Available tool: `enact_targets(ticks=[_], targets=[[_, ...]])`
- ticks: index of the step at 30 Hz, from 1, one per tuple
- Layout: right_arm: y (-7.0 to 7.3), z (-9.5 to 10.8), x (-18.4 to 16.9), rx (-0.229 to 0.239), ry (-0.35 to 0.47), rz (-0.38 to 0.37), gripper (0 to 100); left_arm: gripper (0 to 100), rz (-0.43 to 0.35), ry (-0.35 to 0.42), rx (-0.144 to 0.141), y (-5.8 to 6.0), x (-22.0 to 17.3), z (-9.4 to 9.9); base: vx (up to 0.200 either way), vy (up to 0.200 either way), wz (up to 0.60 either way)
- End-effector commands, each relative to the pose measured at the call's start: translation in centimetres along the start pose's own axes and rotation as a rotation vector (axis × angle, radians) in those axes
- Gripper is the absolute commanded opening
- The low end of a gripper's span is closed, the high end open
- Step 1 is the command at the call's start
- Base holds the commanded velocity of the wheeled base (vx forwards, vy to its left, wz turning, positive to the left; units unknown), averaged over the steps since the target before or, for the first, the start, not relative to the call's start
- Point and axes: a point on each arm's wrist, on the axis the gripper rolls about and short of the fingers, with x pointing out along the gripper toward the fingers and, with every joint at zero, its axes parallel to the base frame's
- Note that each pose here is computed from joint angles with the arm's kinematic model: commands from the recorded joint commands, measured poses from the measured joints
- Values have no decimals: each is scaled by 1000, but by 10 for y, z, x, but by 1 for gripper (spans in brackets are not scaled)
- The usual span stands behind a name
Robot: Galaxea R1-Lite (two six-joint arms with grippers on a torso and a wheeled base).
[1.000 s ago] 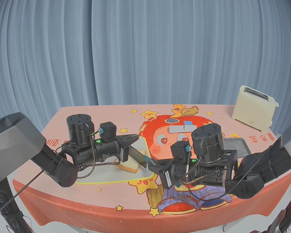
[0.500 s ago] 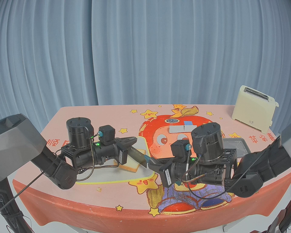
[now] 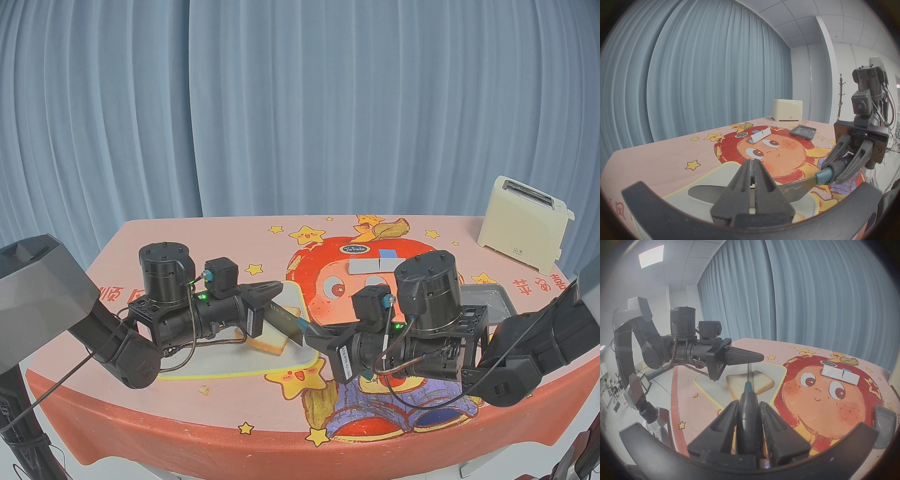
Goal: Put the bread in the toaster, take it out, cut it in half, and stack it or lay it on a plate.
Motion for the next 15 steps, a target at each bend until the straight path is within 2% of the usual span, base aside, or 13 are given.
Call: enact_targets(ticks=[1, 8, 15], targets=[[-1, -5, 5, 0, 15, -1, 0, 0, 1, -3, 1, 1, 3, 1, 0, 0, 0], [-5, -10, 12, 5, 34, -11, 0, 0, 3, -41, 13, 2, 2, 13, 0, 0, 0], [-4, -5, 9, 5, 15, -9, 0, 0, 4, -4, -2, 3, 4, 1, 0, 0, 0]])
